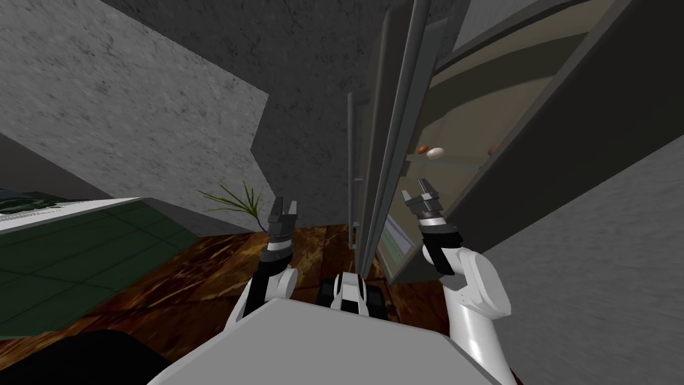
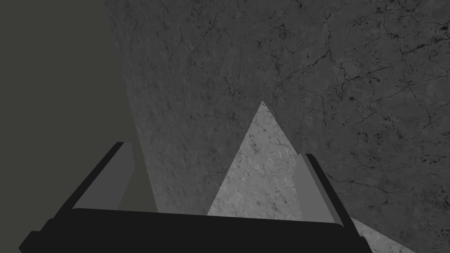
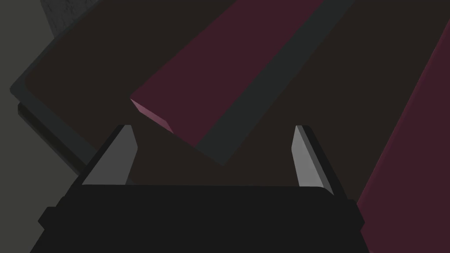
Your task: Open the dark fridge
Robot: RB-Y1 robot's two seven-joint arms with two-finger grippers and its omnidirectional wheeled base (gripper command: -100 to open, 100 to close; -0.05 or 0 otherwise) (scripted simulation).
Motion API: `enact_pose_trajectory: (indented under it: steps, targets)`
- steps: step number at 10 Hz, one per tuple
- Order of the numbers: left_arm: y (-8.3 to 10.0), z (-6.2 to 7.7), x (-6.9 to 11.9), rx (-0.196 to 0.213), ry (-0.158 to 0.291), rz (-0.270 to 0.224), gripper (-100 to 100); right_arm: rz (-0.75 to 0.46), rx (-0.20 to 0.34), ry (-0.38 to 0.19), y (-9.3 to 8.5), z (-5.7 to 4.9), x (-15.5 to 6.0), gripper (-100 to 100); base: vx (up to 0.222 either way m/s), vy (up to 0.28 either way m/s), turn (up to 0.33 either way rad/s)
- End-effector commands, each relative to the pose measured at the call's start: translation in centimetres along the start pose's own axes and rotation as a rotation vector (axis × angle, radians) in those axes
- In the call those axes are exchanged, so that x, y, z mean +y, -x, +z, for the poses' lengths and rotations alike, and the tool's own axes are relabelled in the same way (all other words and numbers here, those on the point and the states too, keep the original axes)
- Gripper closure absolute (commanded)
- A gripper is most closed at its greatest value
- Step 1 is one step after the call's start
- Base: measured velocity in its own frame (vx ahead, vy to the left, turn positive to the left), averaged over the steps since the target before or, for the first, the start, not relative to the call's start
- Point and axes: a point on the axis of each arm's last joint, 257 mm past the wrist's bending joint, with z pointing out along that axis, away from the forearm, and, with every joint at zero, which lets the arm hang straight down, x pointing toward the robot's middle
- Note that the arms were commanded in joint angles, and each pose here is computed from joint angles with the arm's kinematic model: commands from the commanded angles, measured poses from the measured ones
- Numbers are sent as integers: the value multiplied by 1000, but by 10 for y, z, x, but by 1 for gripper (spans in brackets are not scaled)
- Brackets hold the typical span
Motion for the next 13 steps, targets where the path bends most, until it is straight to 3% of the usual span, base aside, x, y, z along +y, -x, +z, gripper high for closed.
enact_pose_trajectory:
  steps: [1,4,13]
  targets:
    - [0,0,0,0,0,0,0,-43,-22,10,-5,0,-2,-100,17,71,-24]
    - [0,0,0,0,0,0,0,-87,-20,18,-17,-1,-6,-100,30,171,-50]
    - [0,0,0,0,0,0,0,-156,62,4,-50,-10,-21,-100,38,203,-51]
